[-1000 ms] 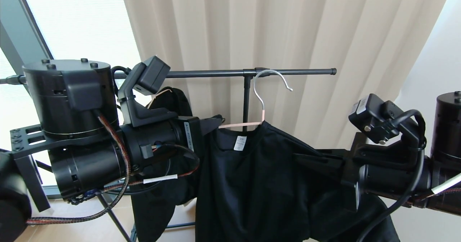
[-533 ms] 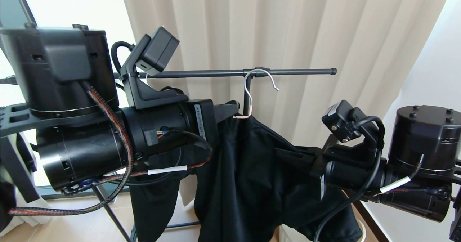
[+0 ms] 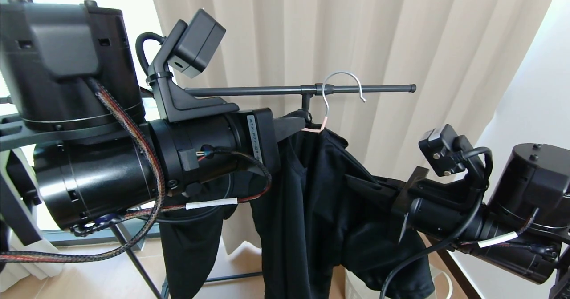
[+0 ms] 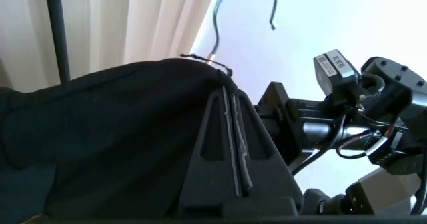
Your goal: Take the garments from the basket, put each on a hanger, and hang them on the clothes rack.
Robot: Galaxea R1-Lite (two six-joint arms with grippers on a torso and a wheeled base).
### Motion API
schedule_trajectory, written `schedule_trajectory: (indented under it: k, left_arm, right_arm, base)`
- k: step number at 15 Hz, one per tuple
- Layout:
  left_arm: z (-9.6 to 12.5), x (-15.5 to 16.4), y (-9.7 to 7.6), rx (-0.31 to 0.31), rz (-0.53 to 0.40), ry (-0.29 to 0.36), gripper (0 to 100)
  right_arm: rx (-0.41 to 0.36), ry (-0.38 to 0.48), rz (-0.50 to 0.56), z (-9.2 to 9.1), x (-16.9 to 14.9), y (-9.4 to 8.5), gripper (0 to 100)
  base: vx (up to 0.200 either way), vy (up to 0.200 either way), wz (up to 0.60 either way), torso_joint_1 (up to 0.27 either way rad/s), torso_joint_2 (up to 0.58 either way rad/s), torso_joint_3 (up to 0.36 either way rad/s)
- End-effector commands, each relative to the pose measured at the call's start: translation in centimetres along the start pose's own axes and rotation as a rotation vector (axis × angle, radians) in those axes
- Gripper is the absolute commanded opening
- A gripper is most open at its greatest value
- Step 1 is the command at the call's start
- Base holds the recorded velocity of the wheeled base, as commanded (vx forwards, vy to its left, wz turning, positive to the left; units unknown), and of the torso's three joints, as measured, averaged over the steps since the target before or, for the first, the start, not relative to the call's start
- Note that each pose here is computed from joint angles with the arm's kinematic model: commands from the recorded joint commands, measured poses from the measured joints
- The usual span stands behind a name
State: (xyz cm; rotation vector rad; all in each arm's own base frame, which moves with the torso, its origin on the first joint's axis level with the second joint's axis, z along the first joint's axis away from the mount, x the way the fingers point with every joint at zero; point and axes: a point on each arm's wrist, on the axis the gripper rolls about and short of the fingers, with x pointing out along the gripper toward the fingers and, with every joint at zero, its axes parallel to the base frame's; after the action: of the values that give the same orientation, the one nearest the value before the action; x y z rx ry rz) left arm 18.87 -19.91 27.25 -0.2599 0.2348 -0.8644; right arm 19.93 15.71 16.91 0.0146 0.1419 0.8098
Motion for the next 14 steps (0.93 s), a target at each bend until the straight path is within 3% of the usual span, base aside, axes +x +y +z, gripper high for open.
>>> schedule_trajectory:
  k: [1,8,9,14]
  left_arm:
    - [-0.1,0.1,0.1,-0.001,0.001,0.006,0]
    - [-1.2,0.5,0.2,0.048,0.002,0.041,0]
    - [-1.3,0.4,-0.1,0.058,-0.008,0.047,100]
    - [-1.4,-0.3,0.1,0.081,0.004,0.04,100]
  right_arm:
    - [-0.003,-0.031,-0.003,0.5,-1.1,0.1,0]
    - [-0.014,-0.074,-0.001,1.4,-2.5,0.4,0]
    - [-0.014,-0.076,-0.001,1.4,-2.5,0.4,0]
    - [-0.011,-0.061,-0.004,1.0,-2.6,0.3,0]
  base:
    - [0.0,0.0,0.0,0.0,0.0,0.0]
    - [0.0,0.0,0.0,0.0,0.0,0.0]
    - [0.0,0.0,0.0,0.0,0.0,0.0]
    - [0.0,0.0,0.0,0.0,0.0,0.0]
